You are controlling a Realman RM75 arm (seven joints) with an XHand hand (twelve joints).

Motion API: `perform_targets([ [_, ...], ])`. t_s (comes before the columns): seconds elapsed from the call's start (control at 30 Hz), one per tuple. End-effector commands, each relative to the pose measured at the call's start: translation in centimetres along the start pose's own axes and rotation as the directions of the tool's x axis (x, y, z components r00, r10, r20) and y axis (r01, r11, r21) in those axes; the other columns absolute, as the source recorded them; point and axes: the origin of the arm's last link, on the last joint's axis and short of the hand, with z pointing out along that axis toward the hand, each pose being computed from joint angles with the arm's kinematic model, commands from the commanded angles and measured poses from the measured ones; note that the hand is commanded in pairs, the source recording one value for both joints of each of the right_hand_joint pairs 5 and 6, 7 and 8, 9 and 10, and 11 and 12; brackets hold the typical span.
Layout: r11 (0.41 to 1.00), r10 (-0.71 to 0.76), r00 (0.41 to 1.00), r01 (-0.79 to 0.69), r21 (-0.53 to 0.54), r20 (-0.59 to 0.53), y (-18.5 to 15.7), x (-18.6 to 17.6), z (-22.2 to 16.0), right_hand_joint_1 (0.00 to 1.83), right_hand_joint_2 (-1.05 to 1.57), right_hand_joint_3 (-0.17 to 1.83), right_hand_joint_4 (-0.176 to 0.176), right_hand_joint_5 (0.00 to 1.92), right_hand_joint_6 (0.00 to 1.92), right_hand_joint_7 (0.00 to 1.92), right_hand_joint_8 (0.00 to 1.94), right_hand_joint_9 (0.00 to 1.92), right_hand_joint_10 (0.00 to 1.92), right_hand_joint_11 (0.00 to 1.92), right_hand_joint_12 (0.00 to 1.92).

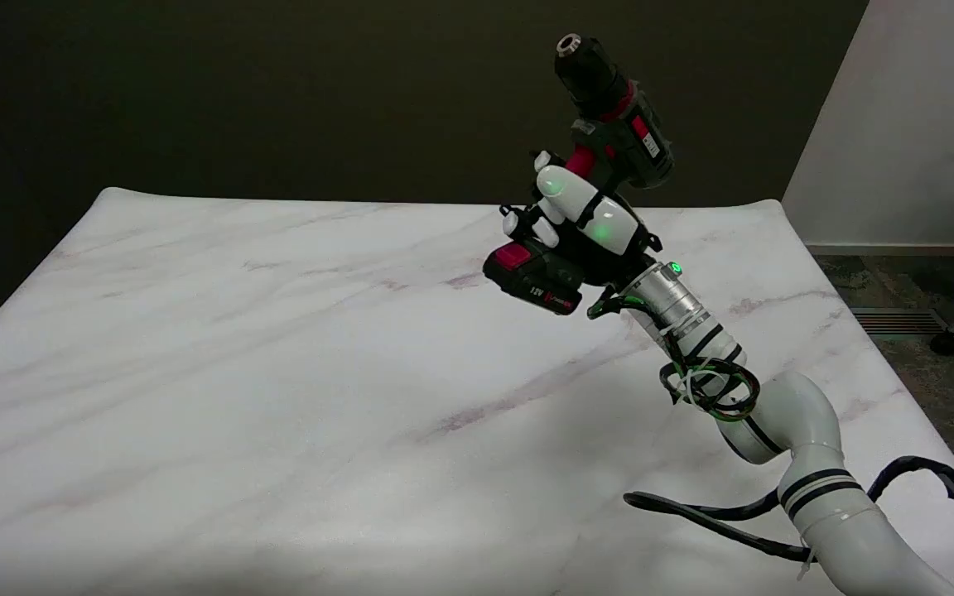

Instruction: Turn on the power screwdriver.

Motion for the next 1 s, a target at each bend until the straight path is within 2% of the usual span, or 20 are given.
perform_targets([
  [0.03, 0.997, 0.073, 0.997, -0.073, 0.033, 0.024, 0.31, 0.14, -0.31, 1.28, 0.63, 0.7, 0.048, 1.24, 1.24, 1.92, 1.92, 1.92, 1.92, 1.92, 1.92],
  [0.07, 0.995, 0.088, 0.996, -0.088, 0.039, 0.022, 0.35, 0.19, -0.34, 1.23, 0.39, 0.76, 0.1, 1.25, 1.25, 1.92, 1.92, 1.92, 1.92, 1.92, 1.92],
  [0.1, 0.994, 0.096, 0.995, -0.097, 0.042, 0.02, 0.43, 0.21, -0.35, 1.16, 0.22, 0.75, 0.176, 1.25, 1.25, 1.92, 1.92, 1.92, 1.92, 1.92, 1.92],
  [0.3, 0.992, 0.115, 0.993, -0.115, 0.048, 0.008, 0.62, 0.38, -0.39, 1.06, 0.2, 0.53, 0.176, 1.25, 1.25, 1.92, 1.92, 1.92, 1.92, 1.92, 1.92],
  [0.5, 0.992, 0.117, 0.993, -0.117, 0.046, 0.0, 0.73, 0.53, -0.44, 0.98, 0.09, 0.14, 0.176, 1.51, 1.51, 1.92, 1.92, 1.92, 1.92, 1.92, 1.92],
  [0.6, 0.992, 0.118, 0.993, -0.118, 0.044, -0.006, 0.8, 0.65, -0.47, 0.97, 0.07, 0.12, 0.176, 1.62, 1.62, 1.92, 1.92, 1.92, 1.92, 1.92, 1.92],
  [0.7, 0.992, 0.12, 0.993, -0.119, 0.043, -0.008, 0.87, 0.71, -0.52, 0.95, -0.01, 0.23, 0.176, 1.68, 1.68, 1.92, 1.92, 1.92, 1.92, 1.92, 1.92],
  [0.83, 0.992, 0.122, 0.993, -0.121, 0.043, -0.01, 0.91, 0.75, -0.57, 0.92, -0.11, 0.12, 0.176, 1.74, 1.74, 1.92, 1.92, 1.92, 1.92, 1.92, 1.92],
  [0.9, 0.991, 0.124, 0.992, -0.123, 0.044, -0.012, 0.92, 0.78, -0.59, 0.93, -0.13, 0.11, 0.176, 1.91, 1.91, 1.92, 1.92, 1.92, 1.92, 1.92, 1.92],
  [1.0, 0.989, 0.14, 0.99, -0.139, 0.054, -0.015, 0.9, 0.84, -0.71, 0.96, -0.15, 0.16, 0.176, 1.92, 1.92, 1.92, 1.92, 1.92, 1.92, 1.92, 1.92],
])
